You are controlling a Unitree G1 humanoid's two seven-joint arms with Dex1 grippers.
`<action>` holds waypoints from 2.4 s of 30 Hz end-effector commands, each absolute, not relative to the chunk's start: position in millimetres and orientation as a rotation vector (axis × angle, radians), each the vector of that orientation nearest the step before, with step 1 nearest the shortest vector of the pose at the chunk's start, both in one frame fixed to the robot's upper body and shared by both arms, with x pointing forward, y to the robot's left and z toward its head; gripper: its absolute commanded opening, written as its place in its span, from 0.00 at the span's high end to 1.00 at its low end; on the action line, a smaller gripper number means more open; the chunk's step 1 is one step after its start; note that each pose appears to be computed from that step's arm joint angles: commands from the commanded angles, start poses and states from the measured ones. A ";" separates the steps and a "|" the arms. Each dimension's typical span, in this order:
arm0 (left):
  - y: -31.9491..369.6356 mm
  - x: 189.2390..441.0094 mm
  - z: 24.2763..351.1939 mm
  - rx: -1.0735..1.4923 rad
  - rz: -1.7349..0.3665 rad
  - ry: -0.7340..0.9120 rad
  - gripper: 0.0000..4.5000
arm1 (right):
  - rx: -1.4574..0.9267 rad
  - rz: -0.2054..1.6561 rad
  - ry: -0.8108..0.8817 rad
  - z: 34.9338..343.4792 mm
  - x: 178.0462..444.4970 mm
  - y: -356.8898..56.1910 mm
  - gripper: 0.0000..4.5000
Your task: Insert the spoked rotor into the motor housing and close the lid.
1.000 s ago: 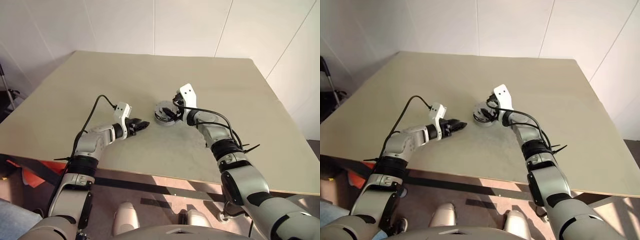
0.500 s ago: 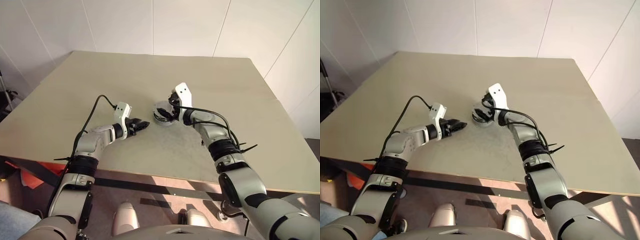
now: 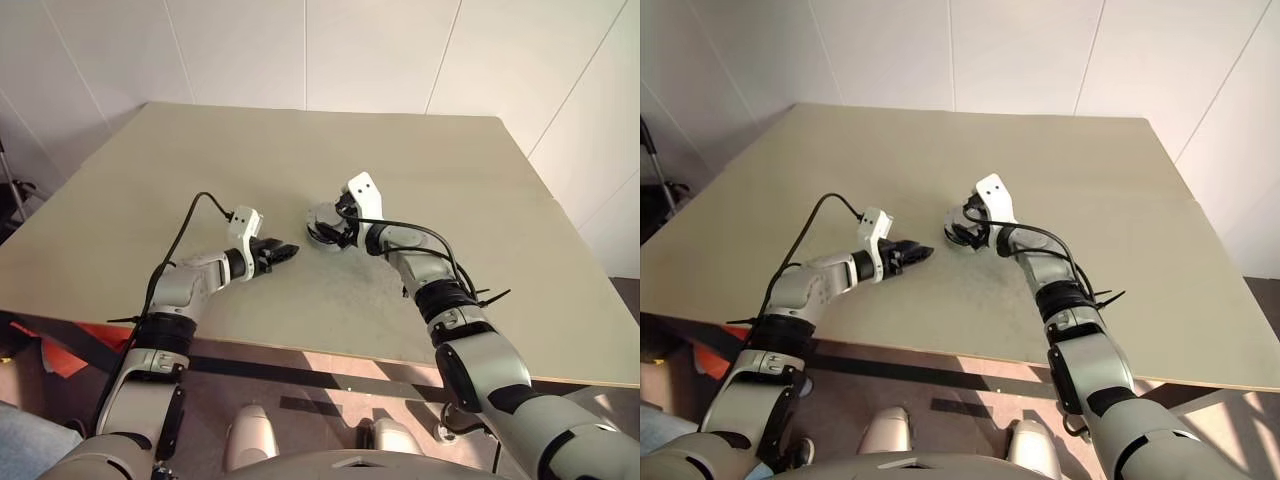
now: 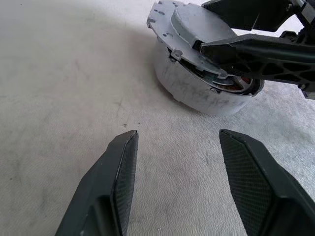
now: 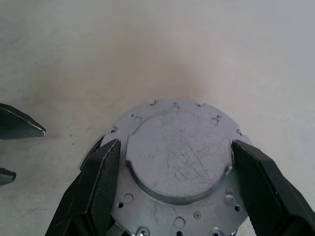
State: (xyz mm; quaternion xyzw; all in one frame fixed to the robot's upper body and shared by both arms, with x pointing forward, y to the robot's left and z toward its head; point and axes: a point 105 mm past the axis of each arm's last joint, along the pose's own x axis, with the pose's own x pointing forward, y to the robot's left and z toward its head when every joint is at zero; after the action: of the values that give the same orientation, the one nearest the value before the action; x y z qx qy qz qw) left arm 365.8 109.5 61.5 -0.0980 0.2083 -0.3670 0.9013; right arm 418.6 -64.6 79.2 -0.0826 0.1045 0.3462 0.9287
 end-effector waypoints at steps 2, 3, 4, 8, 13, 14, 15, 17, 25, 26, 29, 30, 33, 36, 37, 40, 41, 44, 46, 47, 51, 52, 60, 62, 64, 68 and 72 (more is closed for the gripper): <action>108.0 369.1 76.6 -0.190 -0.770 0.380 0.39 | -0.187 0.705 0.174 94.3 424.8 -65.4 0.09; 107.9 368.9 76.4 -0.191 -0.770 0.380 0.39 | -0.188 0.707 0.174 94.5 424.7 -65.2 0.09; 107.9 368.9 76.3 -0.191 -0.770 0.380 0.39 | -0.189 0.709 0.174 94.4 424.5 -65.0 0.09; 109.1 369.2 75.9 -0.192 -0.765 0.380 0.39 | -0.190 0.720 0.193 88.6 421.6 -64.3 0.13; 112.0 369.3 76.4 -0.191 -0.760 0.380 0.39 | -0.206 0.725 0.191 89.4 419.9 -68.9 0.30; 112.9 369.2 76.3 -0.191 -0.758 0.380 0.39 | -0.210 0.727 0.184 92.2 419.7 -70.4 0.30; 113.7 369.1 76.1 -0.191 -0.757 0.381 0.39 | -0.211 0.729 0.180 94.5 419.5 -71.7 0.30; 114.4 368.8 75.7 -0.191 -0.756 0.383 0.39 | -0.195 0.734 0.172 100.4 418.7 -73.9 0.30; 110.6 367.0 73.2 -0.191 -0.767 0.392 0.39 | -0.136 0.754 0.173 114.8 413.1 -80.0 0.30; 109.8 366.9 73.1 -0.191 -0.769 0.393 0.39 | -0.137 0.755 0.183 112.0 412.1 -79.6 0.30; 109.4 367.2 73.2 -0.190 -0.770 0.393 0.39 | -0.156 0.759 0.209 102.8 409.1 -77.9 0.30; 109.6 367.3 73.3 -0.190 -0.770 0.393 0.39 | -0.155 0.766 0.215 101.1 407.6 -76.8 0.30; 111.0 367.3 73.2 -0.189 -0.768 0.394 0.39 | -0.154 0.778 0.222 99.2 404.6 -75.4 0.30; 111.7 366.9 72.7 -0.188 -0.766 0.396 0.39 | -0.168 0.772 0.227 97.7 404.8 -77.1 0.30; 111.8 366.8 72.7 -0.188 -0.766 0.396 0.39 | -0.171 0.771 0.228 97.5 404.8 -77.7 0.30; 111.9 366.8 72.7 -0.188 -0.765 0.396 0.39 | -0.172 0.770 0.233 97.6 404.9 -79.5 0.30; 111.9 366.8 72.7 -0.187 -0.764 0.396 0.39 | -0.174 0.770 0.237 97.1 404.8 -80.0 0.30; 111.5 366.6 72.6 -0.188 -0.765 0.396 0.39 | -0.187 0.769 0.251 93.2 403.8 -81.3 0.30; 111.5 366.6 72.4 -0.189 -0.765 0.397 0.39 | -0.200 0.769 0.263 89.7 402.7 -82.0 0.30; 111.4 366.6 72.3 -0.189 -0.765 0.397 0.39 | -0.206 0.768 0.271 88.0 402.1 -82.6 0.30; 110.7 366.4 71.9 -0.190 -0.766 0.398 0.39 | -0.239 0.767 0.302 80.4 398.6 -86.4 0.30; 110.6 366.3 71.8 -0.191 -0.766 0.398 0.39 | -0.244 0.767 0.306 79.1 398.2 -86.8 0.30; 109.5 366.2 71.3 -0.192 -0.769 0.399 0.39 | -0.243 0.743 0.321 75.6 400.6 -85.3 0.30; 109.1 365.9 71.1 -0.192 -0.770 0.400 0.39 | -0.239 0.742 0.325 75.7 401.5 -84.7 0.30; 108.8 365.7 71.0 -0.193 -0.771 0.400 0.39 | -0.244 0.748 0.337 73.9 400.9 -83.6 0.30; 108.6 365.5 70.9 -0.195 -0.770 0.400 0.39 | -0.247 0.755 0.364 69.6 399.5 -82.1 0.30; 108.3 364.5 70.3 -0.196 -0.771 0.401 0.39 | -0.238 0.761 0.381 67.7 398.7 -79.6 0.30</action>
State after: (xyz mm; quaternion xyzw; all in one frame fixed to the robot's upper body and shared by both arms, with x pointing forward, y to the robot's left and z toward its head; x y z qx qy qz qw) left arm 362.7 110.2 57.6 -0.1000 0.2161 -0.3667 0.8994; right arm 401.3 -77.9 81.5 -0.1089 0.1515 0.3709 0.9097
